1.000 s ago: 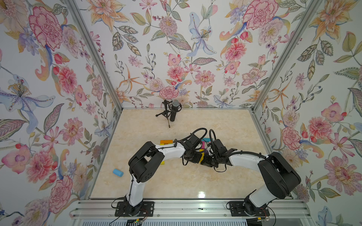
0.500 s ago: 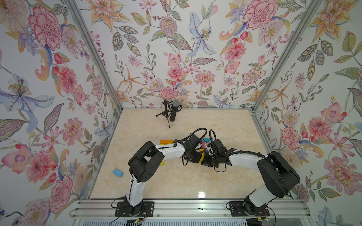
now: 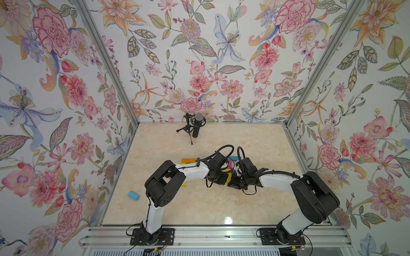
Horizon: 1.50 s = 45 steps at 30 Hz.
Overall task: Assemble the letter p with building blocks
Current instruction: Assemble the building block at the center of the board, then reset both arms
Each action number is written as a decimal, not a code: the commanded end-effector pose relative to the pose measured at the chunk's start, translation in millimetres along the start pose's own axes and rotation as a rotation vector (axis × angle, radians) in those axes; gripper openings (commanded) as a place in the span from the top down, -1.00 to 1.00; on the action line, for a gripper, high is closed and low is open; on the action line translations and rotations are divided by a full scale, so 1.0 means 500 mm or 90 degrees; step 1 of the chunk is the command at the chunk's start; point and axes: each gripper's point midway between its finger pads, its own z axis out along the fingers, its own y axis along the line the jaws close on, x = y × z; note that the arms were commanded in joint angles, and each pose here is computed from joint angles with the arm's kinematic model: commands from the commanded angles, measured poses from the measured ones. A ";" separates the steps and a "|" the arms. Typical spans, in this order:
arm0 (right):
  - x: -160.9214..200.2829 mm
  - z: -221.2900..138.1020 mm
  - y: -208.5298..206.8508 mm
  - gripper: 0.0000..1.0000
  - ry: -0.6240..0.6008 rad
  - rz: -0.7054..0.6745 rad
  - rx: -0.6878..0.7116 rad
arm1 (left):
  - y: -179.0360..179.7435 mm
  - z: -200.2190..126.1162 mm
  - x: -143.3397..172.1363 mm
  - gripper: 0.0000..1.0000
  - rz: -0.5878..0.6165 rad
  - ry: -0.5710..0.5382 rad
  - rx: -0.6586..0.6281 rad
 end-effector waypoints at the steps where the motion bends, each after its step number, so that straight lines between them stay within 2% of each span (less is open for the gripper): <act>1: -0.009 -0.027 0.027 1.00 -0.013 -0.014 -0.032 | 0.054 -0.017 0.014 1.00 -0.025 0.005 -0.069; 4: -0.009 -0.077 0.058 1.00 -0.036 -0.042 -0.057 | 0.078 -0.075 -0.013 1.00 -0.027 -0.037 -0.146; 6: -0.020 -0.129 0.080 1.00 -0.074 -0.065 -0.067 | 0.084 -0.137 -0.042 1.00 -0.030 -0.092 -0.187; 8: -0.042 -0.189 0.102 0.90 -0.122 -0.086 -0.070 | 0.073 -0.200 -0.074 1.00 -0.028 -0.156 -0.197; 11: -0.089 -0.274 0.110 0.50 -0.194 -0.096 -0.054 | 0.052 -0.285 -0.117 1.00 -0.021 -0.262 -0.189; 12: -0.104 -0.295 0.107 0.32 -0.214 -0.097 -0.049 | 0.052 -0.307 -0.127 0.94 -0.017 -0.290 -0.195; 13: -0.120 -0.313 0.100 0.13 -0.232 -0.095 -0.047 | 0.062 -0.318 -0.133 0.87 -0.018 -0.308 -0.214; 15: -0.148 -0.334 0.079 -0.05 -0.253 -0.083 -0.036 | 0.072 -0.367 -0.148 0.91 -0.017 -0.361 -0.235; 16: -0.165 -0.343 0.065 -0.24 -0.266 -0.077 -0.025 | 0.080 -0.388 -0.157 0.89 -0.018 -0.388 -0.250; 17: -0.181 -0.353 0.054 -0.46 -0.280 -0.072 -0.012 | 0.087 -0.408 -0.165 0.78 -0.017 -0.412 -0.262; 18: -0.197 -0.364 0.044 -0.57 -0.296 -0.068 0.000 | 0.093 -0.432 -0.175 0.62 -0.013 -0.445 -0.274; 20: -0.235 -0.391 0.032 -0.98 -0.333 -0.074 0.031 | 0.101 -0.494 -0.193 0.07 -0.009 -0.521 -0.292; 22: -0.282 -0.429 0.023 -1.00 -0.382 -0.074 0.070 | 0.118 -0.563 -0.206 -0.82 -0.008 -0.606 -0.323; 23: -0.302 -0.445 0.021 -1.00 -0.402 -0.072 0.086 | 0.133 -0.588 -0.211 -0.99 -0.015 -0.630 -0.338; 26: -0.374 -0.501 0.018 -1.00 -0.471 -0.074 0.150 | 0.223 -0.653 -0.229 -0.99 -0.077 -0.663 -0.404; 30: -0.462 -0.538 -0.026 -1.00 -0.532 -0.063 0.268 | 0.364 -0.713 -0.199 -0.99 -0.164 -0.687 -0.566; 34: -0.517 -0.529 -0.130 -1.00 -0.557 -0.038 0.360 | 0.472 -0.786 -0.084 -0.99 -0.240 -0.757 -0.742; 38: -0.513 -0.532 -0.234 -1.00 -0.583 0.013 0.372 | 0.525 -0.851 0.044 -0.99 -0.307 -0.817 -0.820; 42: -0.482 -0.529 -0.304 -1.00 -0.645 -0.008 0.420 | 0.574 -0.830 0.118 -0.99 -0.295 -0.760 -0.888; 45: -0.467 -0.505 -0.317 -1.00 -0.701 -0.069 0.440 | 0.602 -0.773 0.128 -0.99 -0.251 -0.733 -0.875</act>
